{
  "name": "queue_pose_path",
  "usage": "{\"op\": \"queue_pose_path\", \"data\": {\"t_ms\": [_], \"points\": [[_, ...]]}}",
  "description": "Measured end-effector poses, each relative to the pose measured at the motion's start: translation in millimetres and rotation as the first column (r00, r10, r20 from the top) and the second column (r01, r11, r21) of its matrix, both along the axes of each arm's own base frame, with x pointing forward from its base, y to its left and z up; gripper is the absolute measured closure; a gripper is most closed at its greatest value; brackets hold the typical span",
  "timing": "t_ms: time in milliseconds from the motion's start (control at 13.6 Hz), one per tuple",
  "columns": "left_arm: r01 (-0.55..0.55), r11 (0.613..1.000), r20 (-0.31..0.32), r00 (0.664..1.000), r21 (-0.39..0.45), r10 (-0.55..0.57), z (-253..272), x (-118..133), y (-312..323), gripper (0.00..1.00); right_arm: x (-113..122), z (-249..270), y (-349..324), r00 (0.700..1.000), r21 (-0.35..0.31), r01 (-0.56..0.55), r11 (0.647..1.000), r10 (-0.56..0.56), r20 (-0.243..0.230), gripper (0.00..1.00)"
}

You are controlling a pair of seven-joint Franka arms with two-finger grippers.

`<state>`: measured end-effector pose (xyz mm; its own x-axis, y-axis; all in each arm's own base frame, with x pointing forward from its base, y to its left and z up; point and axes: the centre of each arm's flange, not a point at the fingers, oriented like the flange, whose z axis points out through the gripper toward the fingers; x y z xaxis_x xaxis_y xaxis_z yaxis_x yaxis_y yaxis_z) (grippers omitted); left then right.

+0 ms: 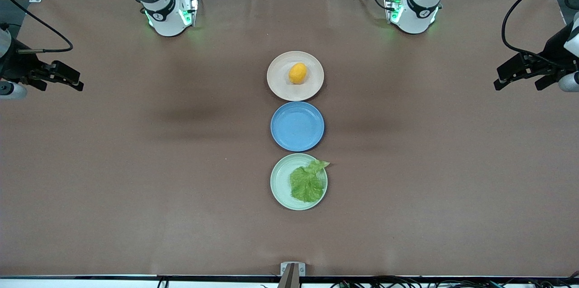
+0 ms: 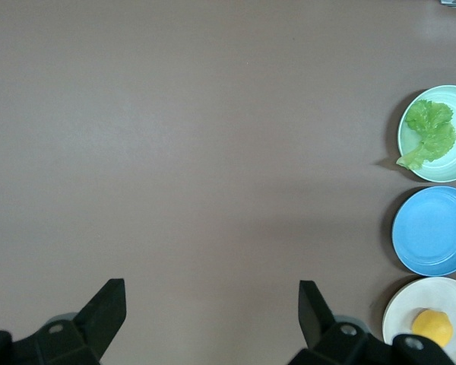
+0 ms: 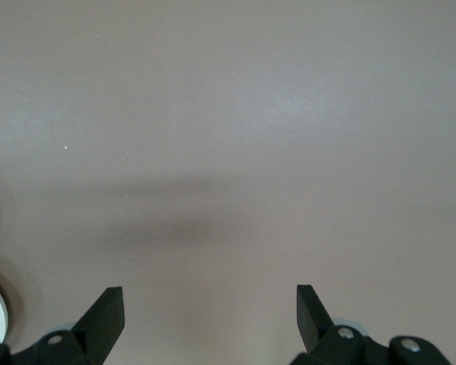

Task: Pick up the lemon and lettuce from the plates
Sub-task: 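Reach the left gripper toward the lettuce on the green plate, then lower the left gripper onto the lettuce leaf on the green plate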

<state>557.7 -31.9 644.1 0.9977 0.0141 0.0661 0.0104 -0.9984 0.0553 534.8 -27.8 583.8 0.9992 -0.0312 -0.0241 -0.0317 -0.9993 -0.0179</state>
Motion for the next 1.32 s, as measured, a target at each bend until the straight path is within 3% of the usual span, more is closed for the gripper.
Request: {"op": "queue_pose_path", "data": {"t_ms": [660,1027,1320], "points": [[0.03,1.0,-0.03,0.999,-0.001,-0.03,-10,1,-16,0.0,0,2,4,1.0,0.001,-0.007,1.0,0.007,0.002,0.0],[0.017,1.0,-0.171,0.985,-0.005,-0.017,-94,14,-147,0.0,1,4,6,1.0,0.0,-0.01,1.0,0.01,0.007,0.0],[-0.032,0.999,-0.164,0.986,-0.037,0.025,-196,34,-256,0.0,1,5,9,1.0,-0.002,-0.019,1.0,0.019,0.009,0.0]]}}
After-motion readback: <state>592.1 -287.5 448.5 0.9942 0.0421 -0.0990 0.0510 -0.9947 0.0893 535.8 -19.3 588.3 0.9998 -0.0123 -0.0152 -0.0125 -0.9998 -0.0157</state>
